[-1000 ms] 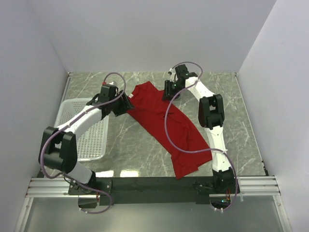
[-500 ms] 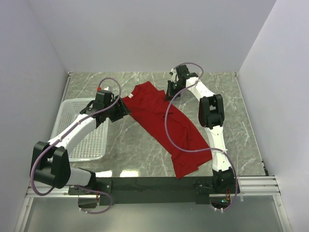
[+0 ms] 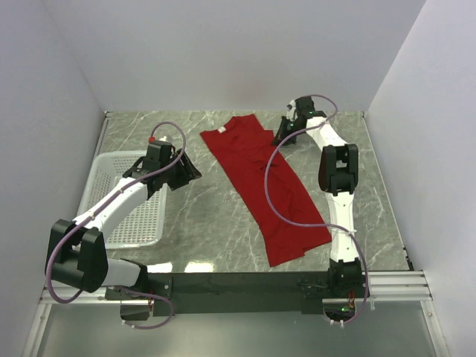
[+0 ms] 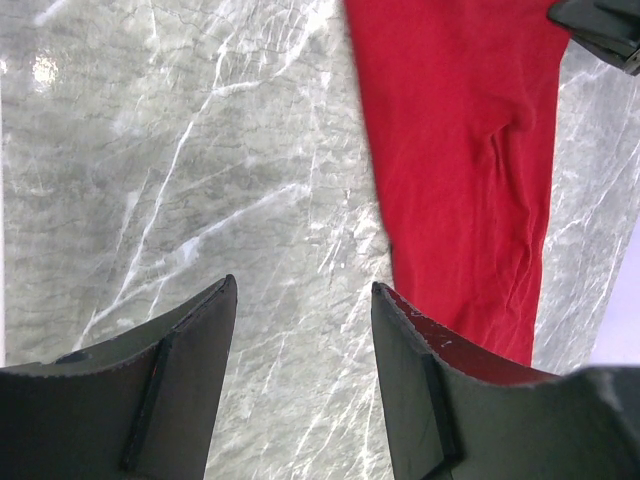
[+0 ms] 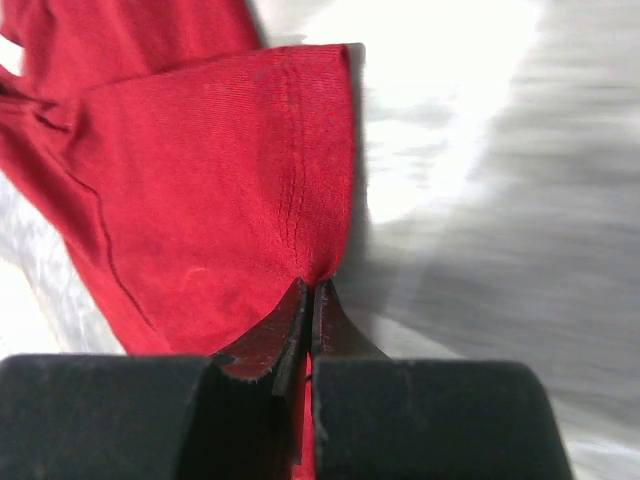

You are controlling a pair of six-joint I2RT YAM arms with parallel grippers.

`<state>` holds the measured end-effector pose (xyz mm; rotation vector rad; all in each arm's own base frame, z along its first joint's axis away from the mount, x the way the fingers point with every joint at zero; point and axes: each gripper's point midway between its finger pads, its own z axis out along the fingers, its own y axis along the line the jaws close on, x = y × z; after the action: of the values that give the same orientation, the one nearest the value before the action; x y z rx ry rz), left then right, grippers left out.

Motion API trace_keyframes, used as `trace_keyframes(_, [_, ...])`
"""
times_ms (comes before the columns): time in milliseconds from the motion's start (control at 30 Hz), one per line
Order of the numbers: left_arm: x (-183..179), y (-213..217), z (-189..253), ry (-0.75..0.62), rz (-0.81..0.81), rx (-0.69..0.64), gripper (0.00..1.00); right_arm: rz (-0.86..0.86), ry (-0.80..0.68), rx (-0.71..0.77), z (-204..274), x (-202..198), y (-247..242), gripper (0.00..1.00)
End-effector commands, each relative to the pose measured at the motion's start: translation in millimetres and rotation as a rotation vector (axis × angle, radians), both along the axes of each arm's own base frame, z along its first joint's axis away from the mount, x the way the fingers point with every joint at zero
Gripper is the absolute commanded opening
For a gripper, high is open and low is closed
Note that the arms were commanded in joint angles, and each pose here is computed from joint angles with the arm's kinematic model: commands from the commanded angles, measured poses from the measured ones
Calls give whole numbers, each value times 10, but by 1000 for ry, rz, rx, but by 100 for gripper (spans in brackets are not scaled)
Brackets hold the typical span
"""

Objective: Fold and stack the t-shirts
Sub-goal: Fold the tshirt

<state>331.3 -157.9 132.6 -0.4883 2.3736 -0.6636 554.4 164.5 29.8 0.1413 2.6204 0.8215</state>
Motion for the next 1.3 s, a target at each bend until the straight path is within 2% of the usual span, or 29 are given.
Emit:
trace_keyframes(0, [54,-3,62,-30,14,-15,62,-121,-93,-16,362,231,-323,0])
trace_keyframes(267, [118,-89,35,-21,-5,-42,62,-221,-72,-31,344,218,-646,0])
trace_keyframes(433, [134,-138,13,-15,-22,-56,62,-207,-85,-12,404,205,-605,2])
trace_keyframes(467, [134,-147,14,-15,-25,-57,62,-196,-90,-8,424,198,-594,6])
trace_keyframes(500, [137,-167,25,-20,-34,-56,62,-183,-106,-16,457,205,-599,16])
trace_keyframes(600, [119,-212,47,-29,-49,-67,62,-164,-142,-44,587,201,-659,31])
trace_keyframes(633, [96,-235,52,-32,-54,-74,62,-162,-154,-53,658,189,-688,41])
trace_keyframes(700, [61,-275,33,-32,-67,-85,62,-156,-169,-80,700,176,-780,52])
trace_keyframes(733, [47,-291,46,-36,-73,-91,62,-153,-184,-87,781,161,-814,55])
trace_keyframes(800, [19,-325,36,-40,-81,-100,62,-123,-201,-106,836,112,-826,59])
trace_keyframes(833, [6,-329,52,-47,-84,-103,62,-132,-208,-112,907,73,-969,60])
trace_keyframes(1000, [-41,-425,30,-60,-102,-143,62,-5,-279,-152,1194,-233,-1026,63])
trace_keyframes(1267, [-34,-638,8,-73,-144,-182,62,224,-385,-221,1473,-828,-1004,63])
